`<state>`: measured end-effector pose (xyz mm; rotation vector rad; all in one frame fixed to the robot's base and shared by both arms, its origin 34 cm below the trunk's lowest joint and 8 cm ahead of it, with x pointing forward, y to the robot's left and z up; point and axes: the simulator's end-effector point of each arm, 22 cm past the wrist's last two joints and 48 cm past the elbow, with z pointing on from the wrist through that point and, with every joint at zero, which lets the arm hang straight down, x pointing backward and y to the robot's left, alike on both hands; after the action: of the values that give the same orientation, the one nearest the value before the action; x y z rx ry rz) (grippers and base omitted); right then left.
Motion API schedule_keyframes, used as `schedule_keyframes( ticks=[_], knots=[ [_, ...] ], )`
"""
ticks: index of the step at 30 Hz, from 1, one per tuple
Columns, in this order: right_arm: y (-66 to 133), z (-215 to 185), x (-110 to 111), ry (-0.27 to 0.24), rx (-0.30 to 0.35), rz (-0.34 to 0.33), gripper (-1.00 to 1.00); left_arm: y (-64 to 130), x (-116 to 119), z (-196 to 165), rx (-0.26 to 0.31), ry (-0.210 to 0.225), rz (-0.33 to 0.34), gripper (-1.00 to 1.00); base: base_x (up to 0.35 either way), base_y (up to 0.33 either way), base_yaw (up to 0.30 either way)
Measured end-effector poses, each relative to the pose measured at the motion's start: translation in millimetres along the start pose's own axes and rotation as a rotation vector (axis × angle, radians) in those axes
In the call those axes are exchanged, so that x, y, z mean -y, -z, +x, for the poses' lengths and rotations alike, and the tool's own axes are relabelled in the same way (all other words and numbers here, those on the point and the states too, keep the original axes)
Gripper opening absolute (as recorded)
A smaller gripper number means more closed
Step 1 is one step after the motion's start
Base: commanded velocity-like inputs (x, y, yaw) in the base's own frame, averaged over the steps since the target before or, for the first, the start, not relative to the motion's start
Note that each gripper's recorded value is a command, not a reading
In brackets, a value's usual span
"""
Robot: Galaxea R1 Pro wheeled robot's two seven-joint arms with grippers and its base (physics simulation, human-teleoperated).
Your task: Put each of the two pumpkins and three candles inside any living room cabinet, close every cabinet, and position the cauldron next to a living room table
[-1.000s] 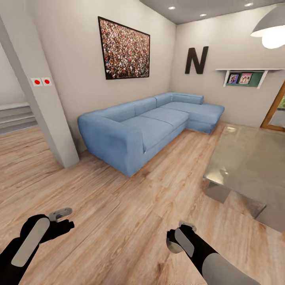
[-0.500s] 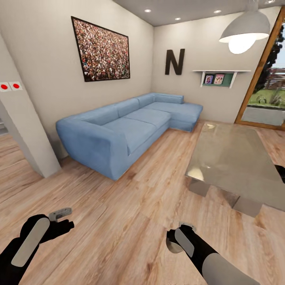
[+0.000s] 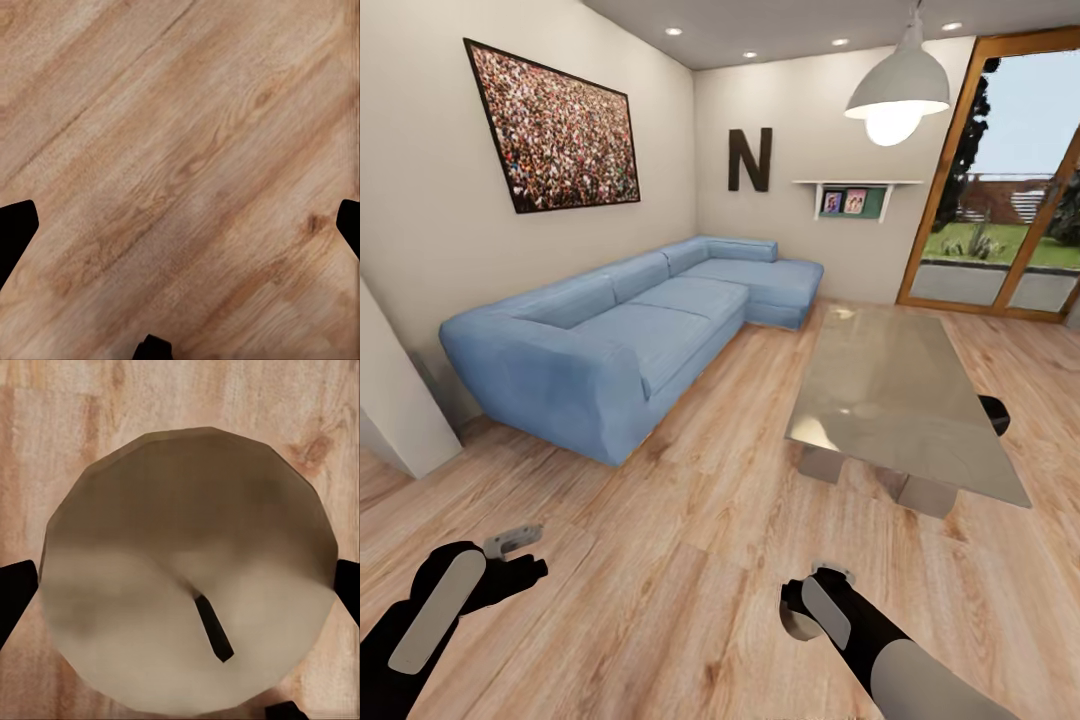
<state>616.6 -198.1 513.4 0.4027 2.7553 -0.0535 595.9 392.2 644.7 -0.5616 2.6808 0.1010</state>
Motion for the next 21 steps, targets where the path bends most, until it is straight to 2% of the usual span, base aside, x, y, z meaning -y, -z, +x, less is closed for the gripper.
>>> schedule_keyframes(
  ticks=[21],
  knots=[
    [34.7, -16.5, -0.7, -0.003, -0.002, 0.001, -1.0, 34.2, 1.9, -18.3, 0.0, 0.0, 0.0, 1.0, -0.002, 0.0, -0.28]
  ],
)
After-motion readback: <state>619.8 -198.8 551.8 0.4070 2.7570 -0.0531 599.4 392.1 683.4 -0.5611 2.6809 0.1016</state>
